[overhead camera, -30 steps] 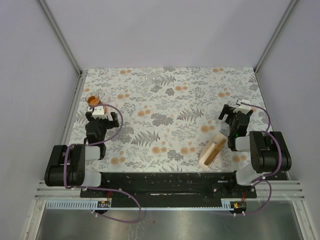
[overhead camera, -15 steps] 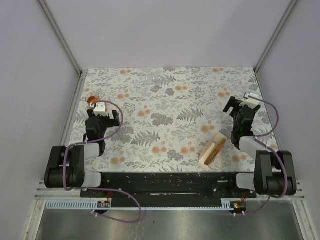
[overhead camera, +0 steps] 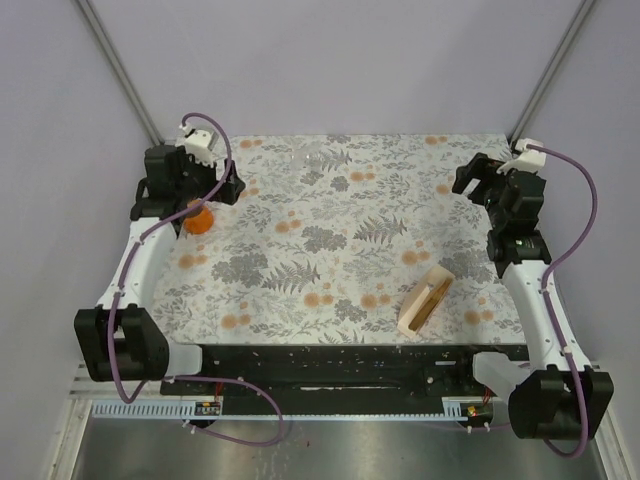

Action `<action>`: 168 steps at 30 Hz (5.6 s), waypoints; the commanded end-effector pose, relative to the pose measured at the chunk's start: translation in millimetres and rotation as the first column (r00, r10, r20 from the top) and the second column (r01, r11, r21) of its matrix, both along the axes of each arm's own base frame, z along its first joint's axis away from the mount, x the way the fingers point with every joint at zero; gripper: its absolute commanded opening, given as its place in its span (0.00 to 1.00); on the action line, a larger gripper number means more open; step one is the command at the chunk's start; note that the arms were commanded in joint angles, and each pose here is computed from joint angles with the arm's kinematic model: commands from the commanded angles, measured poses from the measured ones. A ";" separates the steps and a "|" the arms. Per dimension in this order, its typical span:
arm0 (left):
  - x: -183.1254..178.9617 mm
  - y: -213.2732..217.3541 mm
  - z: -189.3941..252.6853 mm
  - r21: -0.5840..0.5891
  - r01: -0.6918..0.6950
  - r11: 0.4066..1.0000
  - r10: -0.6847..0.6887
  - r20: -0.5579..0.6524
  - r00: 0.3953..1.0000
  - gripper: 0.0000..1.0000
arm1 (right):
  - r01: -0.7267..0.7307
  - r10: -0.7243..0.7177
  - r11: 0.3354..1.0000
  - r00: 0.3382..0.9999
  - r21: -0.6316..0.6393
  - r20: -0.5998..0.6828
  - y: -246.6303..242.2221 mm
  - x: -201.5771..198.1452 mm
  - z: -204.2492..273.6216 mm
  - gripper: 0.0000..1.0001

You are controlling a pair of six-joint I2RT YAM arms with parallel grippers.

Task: Place the coffee filter in the dripper

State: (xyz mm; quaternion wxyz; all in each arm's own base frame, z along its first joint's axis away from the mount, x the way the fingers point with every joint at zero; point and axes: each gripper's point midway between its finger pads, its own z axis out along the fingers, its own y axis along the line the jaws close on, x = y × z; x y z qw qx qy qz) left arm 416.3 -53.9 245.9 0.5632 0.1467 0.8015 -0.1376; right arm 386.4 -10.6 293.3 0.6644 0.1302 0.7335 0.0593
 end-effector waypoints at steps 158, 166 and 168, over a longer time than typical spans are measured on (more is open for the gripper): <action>-123.3 -29.9 121.4 0.001 0.233 0.972 -0.232 -0.087 0.969 0.96 | -0.327 0.860 -0.400 0.189 -0.856 -0.473 320.2 -69.8 55.2 0.00; -163.9 -55.0 154.3 -0.041 0.375 0.926 -0.375 0.002 0.927 0.99 | -0.165 0.728 -0.610 0.269 -0.775 -0.630 336.7 -90.0 47.7 0.00; -167.4 -56.9 149.5 -0.006 0.411 0.912 -0.410 0.018 0.912 0.99 | -0.118 0.705 -0.644 0.293 -0.756 -0.646 341.6 -93.5 47.6 0.00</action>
